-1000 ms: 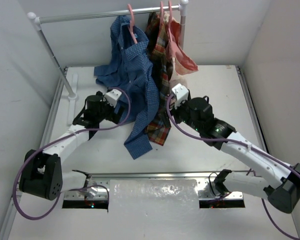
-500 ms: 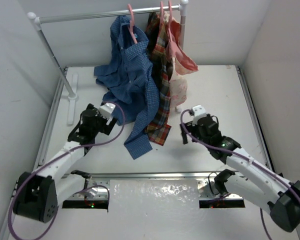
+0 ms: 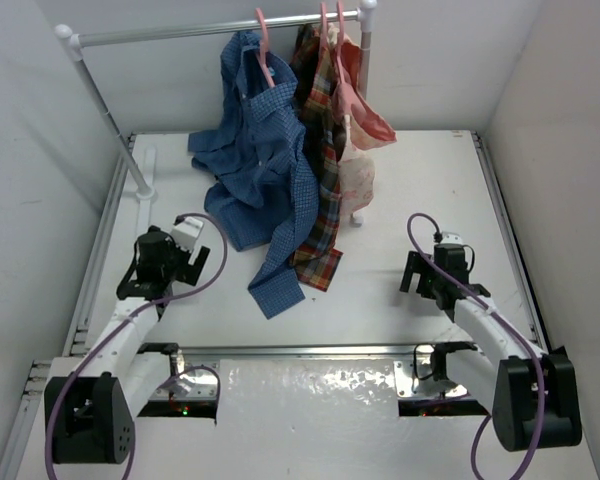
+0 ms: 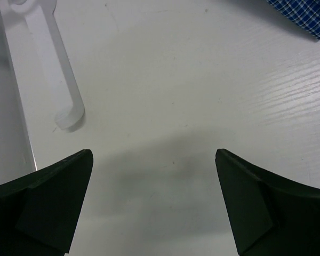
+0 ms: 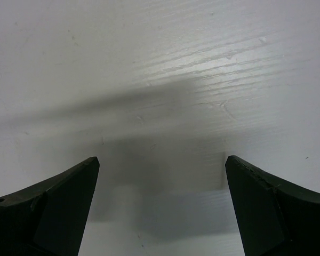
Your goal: Place the shirt on the hanger
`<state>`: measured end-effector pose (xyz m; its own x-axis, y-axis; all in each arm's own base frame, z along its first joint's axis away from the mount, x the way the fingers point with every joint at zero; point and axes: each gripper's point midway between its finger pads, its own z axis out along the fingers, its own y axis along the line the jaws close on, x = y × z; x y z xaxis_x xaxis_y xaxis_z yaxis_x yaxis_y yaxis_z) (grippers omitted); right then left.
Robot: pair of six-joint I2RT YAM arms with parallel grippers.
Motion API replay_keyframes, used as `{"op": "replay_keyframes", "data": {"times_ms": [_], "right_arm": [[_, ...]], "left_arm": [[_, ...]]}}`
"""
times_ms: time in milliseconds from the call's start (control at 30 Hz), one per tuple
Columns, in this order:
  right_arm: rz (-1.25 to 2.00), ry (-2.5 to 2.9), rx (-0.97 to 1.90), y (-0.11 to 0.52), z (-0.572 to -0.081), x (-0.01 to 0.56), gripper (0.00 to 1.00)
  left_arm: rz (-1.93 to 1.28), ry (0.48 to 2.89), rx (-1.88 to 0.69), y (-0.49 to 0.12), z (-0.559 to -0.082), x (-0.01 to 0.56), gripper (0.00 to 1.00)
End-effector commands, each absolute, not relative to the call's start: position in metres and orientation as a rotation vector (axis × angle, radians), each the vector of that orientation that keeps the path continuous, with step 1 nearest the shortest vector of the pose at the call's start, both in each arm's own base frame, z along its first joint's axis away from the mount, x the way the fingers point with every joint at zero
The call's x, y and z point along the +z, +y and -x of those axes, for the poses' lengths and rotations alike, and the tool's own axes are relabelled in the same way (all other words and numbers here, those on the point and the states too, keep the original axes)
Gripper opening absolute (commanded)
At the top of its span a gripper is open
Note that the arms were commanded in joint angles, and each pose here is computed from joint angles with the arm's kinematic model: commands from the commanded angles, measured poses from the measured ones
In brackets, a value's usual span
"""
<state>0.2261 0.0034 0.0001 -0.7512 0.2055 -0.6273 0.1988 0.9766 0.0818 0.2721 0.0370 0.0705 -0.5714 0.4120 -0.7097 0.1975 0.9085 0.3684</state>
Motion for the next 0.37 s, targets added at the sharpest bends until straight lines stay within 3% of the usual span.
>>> {"op": "replay_keyframes", "data": {"times_ms": [0, 333], "right_arm": [[-0.360, 2.343, -0.043, -0.0080, -0.2451, 0.0194, 0.99], [-0.351, 2.272, -0.020, -0.0070, -0.2475, 0.0246, 0.99]], "left_arm": [[-0.419, 2.142, 0.324, 0.0387, -0.2752, 0.0808, 0.97], [-0.437, 2.108, 0.312, 0.0349, -0.2719, 0.0860, 0.96]]}}
